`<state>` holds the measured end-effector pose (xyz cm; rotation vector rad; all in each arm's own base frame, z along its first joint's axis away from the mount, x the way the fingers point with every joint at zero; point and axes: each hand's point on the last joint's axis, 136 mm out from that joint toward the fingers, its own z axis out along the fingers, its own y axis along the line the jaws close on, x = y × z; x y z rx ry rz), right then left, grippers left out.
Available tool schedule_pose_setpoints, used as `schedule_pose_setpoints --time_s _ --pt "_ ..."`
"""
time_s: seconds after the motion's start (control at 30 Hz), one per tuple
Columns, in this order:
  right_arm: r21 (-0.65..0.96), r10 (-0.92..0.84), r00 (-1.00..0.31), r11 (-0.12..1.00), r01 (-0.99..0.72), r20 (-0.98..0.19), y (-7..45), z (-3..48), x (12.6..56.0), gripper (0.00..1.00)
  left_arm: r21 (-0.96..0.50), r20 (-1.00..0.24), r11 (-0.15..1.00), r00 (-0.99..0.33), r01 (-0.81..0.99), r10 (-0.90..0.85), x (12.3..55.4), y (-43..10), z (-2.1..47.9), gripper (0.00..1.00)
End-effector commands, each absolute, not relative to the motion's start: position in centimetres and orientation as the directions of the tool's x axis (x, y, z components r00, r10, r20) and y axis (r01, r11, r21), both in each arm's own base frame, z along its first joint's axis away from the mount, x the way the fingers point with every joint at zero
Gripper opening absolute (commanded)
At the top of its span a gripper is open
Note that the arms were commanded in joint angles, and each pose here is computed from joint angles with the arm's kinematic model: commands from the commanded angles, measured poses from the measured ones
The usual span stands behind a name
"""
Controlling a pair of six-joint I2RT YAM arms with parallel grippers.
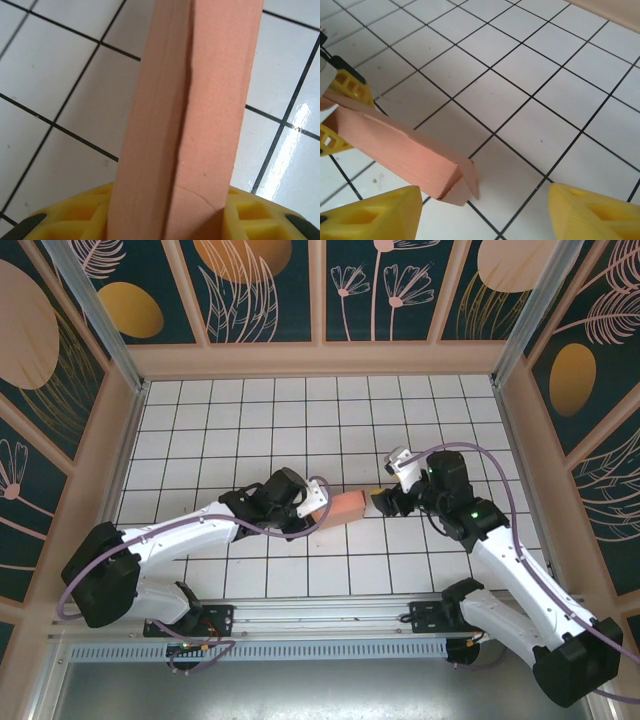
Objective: Fold the paper box
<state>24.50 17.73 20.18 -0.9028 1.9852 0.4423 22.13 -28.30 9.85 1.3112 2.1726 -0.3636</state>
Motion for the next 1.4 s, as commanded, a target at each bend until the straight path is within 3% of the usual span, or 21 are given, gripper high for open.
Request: schedule_pose_setpoints --time_s 0.0,0.23,0.53,1.03,1.37 --pt "-0.108 -0.487 -0.282 0.629 -0.77 -0.827 18.1 19.7 24.9 0.59 0.015 -0.579 0.496 -0.397 0.868 0.712 21.8 -28.3 9.6 0.32" --pt "-0.076 -0.529 -0.274 0.546 -0.834 -0.803 19.3 18.2 24.2 0.54 0.013 -0.569 0.49 -0.397 0.871 0.72 21.8 -28.4 9.0 0.33" --pt "-0.071 -0.576 -0.306 0.54 -0.839 -0.758 19.4 16.3 25.1 0.51 0.008 -0.57 0.484 -0.394 0.875 0.722 21.7 -28.5 8.6 0.33" --pt "-0.042 -0.588 -0.302 0.499 -0.866 -0.75 20.4 15.4 25.4 0.28 -0.009 -0.555 0.478 -0.402 0.878 0.728 21.2 -28.3 7.8 0.32" --pt "-0.031 -0.58 -0.295 0.485 -0.874 -0.759 21.0 15.6 25.7 0.28 -0.011 -0.553 0.479 -0.404 0.878 0.728 21.1 -28.2 7.6 0.31"
